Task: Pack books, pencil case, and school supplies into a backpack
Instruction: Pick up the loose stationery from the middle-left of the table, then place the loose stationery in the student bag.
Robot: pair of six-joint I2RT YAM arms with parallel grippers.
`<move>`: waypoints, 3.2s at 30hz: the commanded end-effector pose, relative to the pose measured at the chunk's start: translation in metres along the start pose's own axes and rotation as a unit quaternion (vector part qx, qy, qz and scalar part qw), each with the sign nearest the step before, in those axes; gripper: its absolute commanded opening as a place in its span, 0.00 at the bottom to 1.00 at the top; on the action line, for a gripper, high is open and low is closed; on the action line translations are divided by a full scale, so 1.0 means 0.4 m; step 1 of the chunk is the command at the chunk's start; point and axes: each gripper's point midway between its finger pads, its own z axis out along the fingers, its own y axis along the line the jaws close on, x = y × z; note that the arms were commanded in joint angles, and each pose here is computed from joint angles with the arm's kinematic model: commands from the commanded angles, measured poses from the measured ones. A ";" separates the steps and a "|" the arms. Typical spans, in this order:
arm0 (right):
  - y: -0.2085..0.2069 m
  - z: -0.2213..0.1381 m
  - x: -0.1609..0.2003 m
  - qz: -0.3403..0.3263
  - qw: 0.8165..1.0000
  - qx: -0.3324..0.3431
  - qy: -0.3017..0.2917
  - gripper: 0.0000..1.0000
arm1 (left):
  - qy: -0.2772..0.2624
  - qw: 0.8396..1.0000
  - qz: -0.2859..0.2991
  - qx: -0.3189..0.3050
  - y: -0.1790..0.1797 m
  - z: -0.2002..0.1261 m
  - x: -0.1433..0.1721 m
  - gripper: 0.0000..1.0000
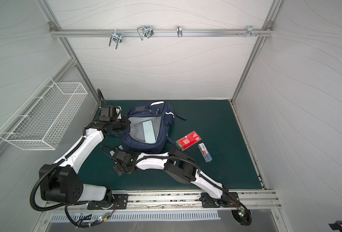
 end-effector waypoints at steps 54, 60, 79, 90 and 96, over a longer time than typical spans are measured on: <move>-0.430 -0.783 0.336 0.195 0.965 0.172 -0.025 0.36 | 0.053 0.985 0.118 0.113 -0.255 -0.011 0.140 0.00; -0.470 -0.793 0.289 0.232 0.961 0.148 -0.040 0.37 | 0.075 0.977 0.158 0.123 -0.298 -0.020 0.190 0.00; -0.483 -0.630 0.088 0.196 0.977 0.082 -0.012 0.37 | 0.084 0.973 0.158 0.146 -0.283 -0.078 0.234 0.00; -0.532 -0.406 -0.065 0.138 0.987 0.082 -0.006 0.43 | 0.085 0.970 0.157 0.165 -0.299 -0.086 0.238 0.00; -0.548 -0.323 -0.113 0.134 0.987 0.080 -0.024 0.93 | 0.086 0.970 0.157 0.166 -0.299 -0.087 0.242 0.00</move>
